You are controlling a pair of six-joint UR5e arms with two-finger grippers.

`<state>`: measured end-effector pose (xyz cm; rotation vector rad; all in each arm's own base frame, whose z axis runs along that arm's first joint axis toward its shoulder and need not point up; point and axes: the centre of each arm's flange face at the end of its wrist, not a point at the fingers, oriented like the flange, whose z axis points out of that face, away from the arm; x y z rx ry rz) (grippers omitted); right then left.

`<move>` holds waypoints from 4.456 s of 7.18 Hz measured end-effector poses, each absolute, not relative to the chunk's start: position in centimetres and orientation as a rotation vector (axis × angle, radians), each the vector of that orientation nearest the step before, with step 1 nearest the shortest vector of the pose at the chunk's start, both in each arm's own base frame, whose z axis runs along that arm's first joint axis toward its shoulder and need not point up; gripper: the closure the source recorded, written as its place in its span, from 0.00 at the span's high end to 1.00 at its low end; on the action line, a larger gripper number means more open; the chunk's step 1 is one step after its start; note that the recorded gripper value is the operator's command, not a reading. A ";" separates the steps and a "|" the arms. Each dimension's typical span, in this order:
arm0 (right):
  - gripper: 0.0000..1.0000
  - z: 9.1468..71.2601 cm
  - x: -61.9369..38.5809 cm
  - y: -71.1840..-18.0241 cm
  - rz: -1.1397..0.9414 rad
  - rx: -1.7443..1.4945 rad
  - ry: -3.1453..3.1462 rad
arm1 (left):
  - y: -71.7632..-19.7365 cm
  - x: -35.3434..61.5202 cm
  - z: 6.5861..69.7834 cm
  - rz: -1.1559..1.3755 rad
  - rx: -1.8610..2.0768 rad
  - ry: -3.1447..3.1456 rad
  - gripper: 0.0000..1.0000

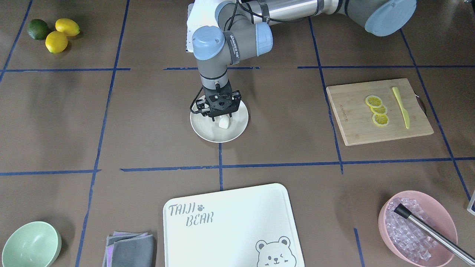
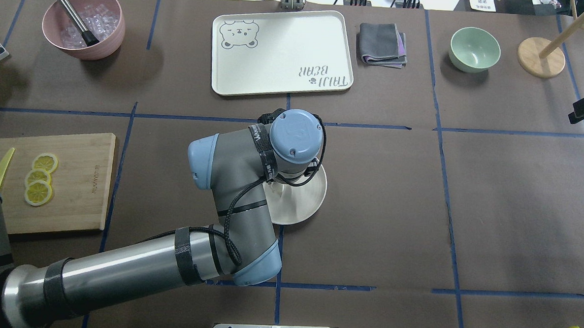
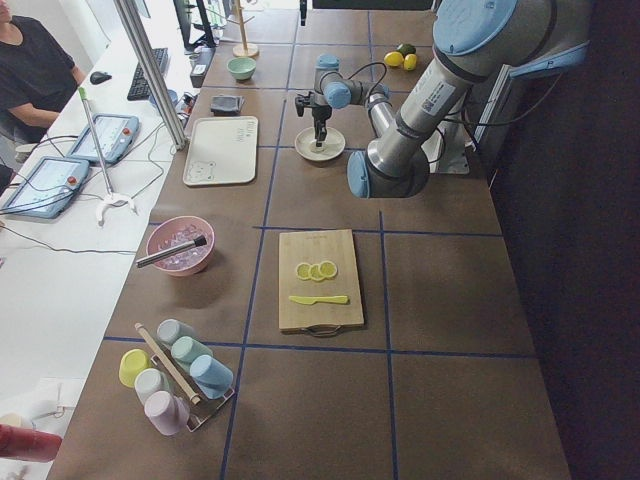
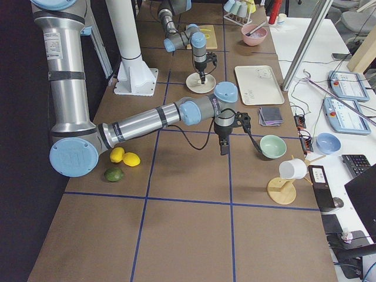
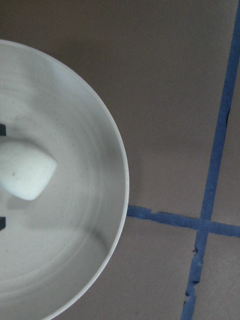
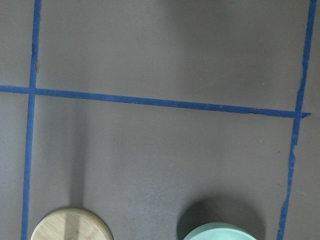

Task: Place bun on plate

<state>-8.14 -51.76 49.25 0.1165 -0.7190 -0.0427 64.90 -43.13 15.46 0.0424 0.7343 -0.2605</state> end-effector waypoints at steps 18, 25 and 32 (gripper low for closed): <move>1.00 64.4 7.9 -47.4 -0.097 0.104 -0.850 | -54.1 -1.7 60.0 0.323 0.069 0.769 1.00; 1.00 65.1 8.1 -47.3 -0.092 0.092 -0.816 | -48.9 -6.9 66.2 0.145 0.048 0.813 1.00; 1.00 65.7 8.1 -46.9 -0.086 0.080 -0.817 | -48.8 -7.0 66.2 0.119 0.037 0.810 1.00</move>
